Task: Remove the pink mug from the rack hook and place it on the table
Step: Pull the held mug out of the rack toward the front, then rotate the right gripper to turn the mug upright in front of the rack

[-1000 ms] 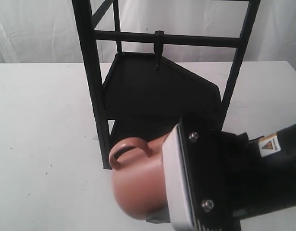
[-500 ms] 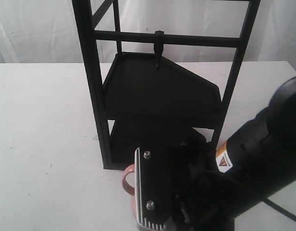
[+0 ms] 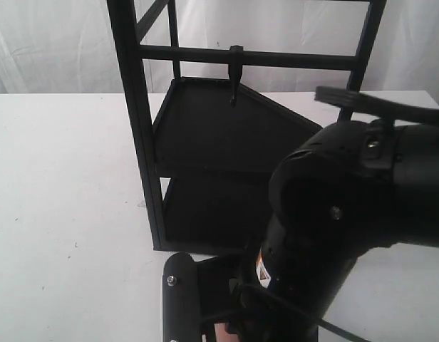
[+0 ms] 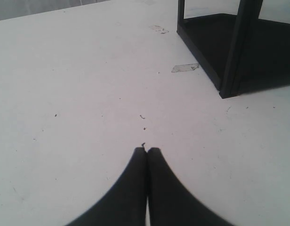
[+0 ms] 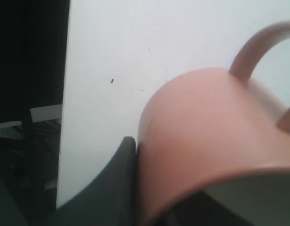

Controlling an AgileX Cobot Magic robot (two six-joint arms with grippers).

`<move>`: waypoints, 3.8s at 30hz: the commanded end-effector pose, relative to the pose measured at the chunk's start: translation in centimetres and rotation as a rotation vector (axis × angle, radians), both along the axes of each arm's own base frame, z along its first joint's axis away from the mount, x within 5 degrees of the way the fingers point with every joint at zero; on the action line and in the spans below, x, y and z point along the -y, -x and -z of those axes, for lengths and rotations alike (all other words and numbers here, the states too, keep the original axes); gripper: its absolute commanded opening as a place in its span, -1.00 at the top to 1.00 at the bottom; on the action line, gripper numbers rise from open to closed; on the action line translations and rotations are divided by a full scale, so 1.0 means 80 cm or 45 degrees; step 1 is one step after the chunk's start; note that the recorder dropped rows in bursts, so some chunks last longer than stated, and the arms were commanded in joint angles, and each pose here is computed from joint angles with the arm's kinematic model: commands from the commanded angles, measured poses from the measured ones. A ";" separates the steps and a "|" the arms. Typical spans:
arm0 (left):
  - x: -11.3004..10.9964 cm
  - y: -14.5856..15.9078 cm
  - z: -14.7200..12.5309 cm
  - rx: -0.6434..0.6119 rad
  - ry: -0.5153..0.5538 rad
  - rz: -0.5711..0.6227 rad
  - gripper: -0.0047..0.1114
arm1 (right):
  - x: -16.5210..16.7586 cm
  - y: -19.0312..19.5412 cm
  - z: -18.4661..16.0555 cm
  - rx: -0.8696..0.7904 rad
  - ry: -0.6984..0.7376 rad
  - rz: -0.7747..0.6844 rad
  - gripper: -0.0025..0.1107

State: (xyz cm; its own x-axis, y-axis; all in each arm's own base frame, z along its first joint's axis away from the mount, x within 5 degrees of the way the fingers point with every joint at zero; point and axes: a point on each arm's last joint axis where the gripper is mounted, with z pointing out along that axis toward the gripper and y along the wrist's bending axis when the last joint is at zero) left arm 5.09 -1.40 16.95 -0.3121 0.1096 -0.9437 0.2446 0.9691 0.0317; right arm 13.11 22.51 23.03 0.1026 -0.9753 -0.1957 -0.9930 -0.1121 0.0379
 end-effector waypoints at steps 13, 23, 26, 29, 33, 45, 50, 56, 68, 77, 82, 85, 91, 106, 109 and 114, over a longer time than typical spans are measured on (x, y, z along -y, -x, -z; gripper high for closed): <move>0.000 0.000 0.001 -0.004 0.004 -0.001 0.92 | -0.005 -0.023 0.010 0.177 0.042 0.260 0.96; 0.000 0.000 0.001 -0.004 0.004 -0.001 0.92 | -0.013 -0.026 0.027 0.141 0.052 0.282 0.96; 0.000 0.000 0.001 -0.004 0.004 -0.001 0.92 | -0.016 -0.028 0.032 0.141 0.050 0.289 0.96; 0.000 0.000 0.001 -0.004 0.004 -0.001 0.92 | -0.020 -0.030 0.032 0.153 0.011 0.303 0.96; 0.000 0.000 0.001 -0.004 0.004 -0.001 0.92 | -0.025 -0.031 0.031 0.144 -0.049 0.330 0.96; 0.000 0.000 0.001 -0.004 0.004 -0.001 0.92 | -0.039 -0.028 0.056 0.019 -0.055 0.336 0.96; 0.000 0.000 0.001 -0.004 0.004 -0.001 0.92 | -0.041 -0.029 0.064 0.009 -0.031 0.327 0.96; 0.000 0.000 0.001 -0.004 0.004 -0.001 0.92 | -0.041 -0.030 0.069 0.015 -0.013 0.319 0.96; 0.000 0.000 0.001 -0.004 0.004 -0.001 0.92 | -0.032 -0.039 0.070 0.131 0.072 0.243 0.96; 0.000 0.000 0.001 -0.004 0.004 -0.001 0.92 | -0.030 -0.047 0.080 0.129 0.100 0.280 0.96; 0.000 0.000 0.001 -0.004 0.004 -0.001 0.92 | -0.030 -0.046 0.080 0.128 0.103 0.279 0.96; 0.000 0.000 0.001 -0.004 0.004 -0.001 0.92 | -0.030 -0.046 0.080 0.127 0.104 0.279 0.95; 0.000 0.000 0.001 -0.004 0.004 -0.001 0.92 | -0.030 -0.047 0.080 0.127 0.104 0.279 0.65; 0.000 0.000 0.001 -0.004 0.004 -0.001 0.92 | -0.031 -0.047 0.076 0.135 0.087 0.286 0.31; 0.000 0.000 0.001 -0.004 0.004 -0.001 0.92 | -0.032 -0.047 0.074 0.135 0.072 0.293 0.26; 0.000 0.000 0.001 -0.004 0.004 -0.001 0.92 | -0.030 -0.046 0.067 0.145 0.053 0.294 0.14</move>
